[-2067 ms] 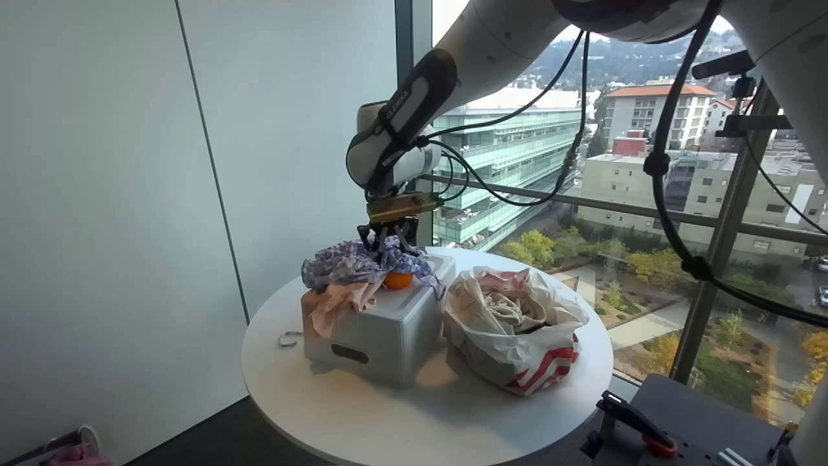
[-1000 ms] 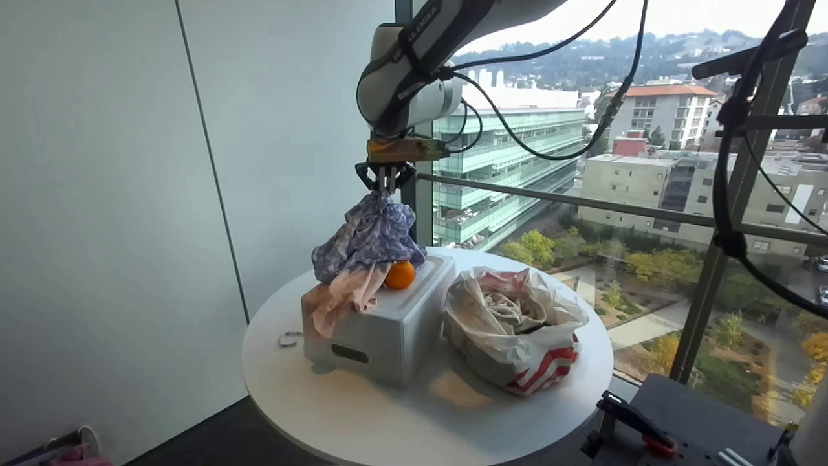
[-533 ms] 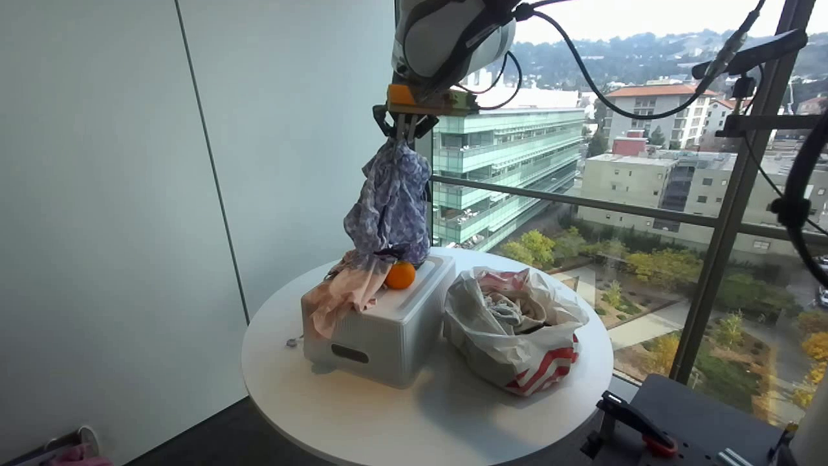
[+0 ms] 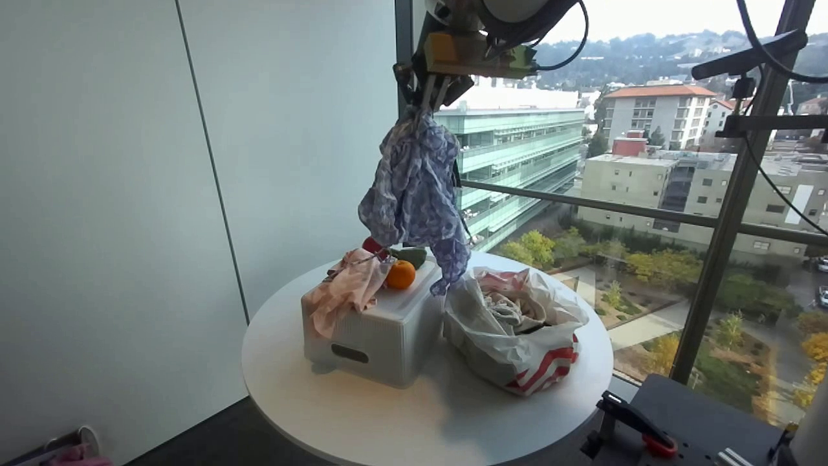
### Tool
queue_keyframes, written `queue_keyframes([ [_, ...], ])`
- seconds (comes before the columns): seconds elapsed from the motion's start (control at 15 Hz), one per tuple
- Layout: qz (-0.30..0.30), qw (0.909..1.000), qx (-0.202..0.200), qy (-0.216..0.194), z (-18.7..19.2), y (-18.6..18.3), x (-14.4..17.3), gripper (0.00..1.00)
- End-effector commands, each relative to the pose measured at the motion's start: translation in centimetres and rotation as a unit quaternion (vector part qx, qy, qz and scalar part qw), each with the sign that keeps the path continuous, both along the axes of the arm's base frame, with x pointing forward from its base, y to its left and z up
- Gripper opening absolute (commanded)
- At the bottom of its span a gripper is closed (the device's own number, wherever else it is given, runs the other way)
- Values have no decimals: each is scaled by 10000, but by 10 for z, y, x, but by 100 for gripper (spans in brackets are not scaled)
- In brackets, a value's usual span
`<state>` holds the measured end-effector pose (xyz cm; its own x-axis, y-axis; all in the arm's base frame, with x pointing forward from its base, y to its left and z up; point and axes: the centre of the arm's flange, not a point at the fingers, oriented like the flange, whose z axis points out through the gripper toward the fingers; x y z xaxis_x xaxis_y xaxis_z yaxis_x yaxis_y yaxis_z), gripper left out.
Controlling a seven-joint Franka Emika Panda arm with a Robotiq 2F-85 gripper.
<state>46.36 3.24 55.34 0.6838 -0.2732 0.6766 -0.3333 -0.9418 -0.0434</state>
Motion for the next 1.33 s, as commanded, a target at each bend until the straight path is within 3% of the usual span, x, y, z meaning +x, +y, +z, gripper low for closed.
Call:
queue_keyframes([
  [0.0,558,9975,96,423,4,14,-70,9],
  [0.2,742,9916,204,1036,-16,14,-85,9],
  [0.4,1019,9801,300,1676,-41,11,-86,9],
  [0.53,1256,9679,282,2160,-69,12,-73,9],
  [0.93,1595,9364,219,3118,-176,19,-18,9],
  [1.27,1806,9160,364,3565,-257,19,16,9],
])
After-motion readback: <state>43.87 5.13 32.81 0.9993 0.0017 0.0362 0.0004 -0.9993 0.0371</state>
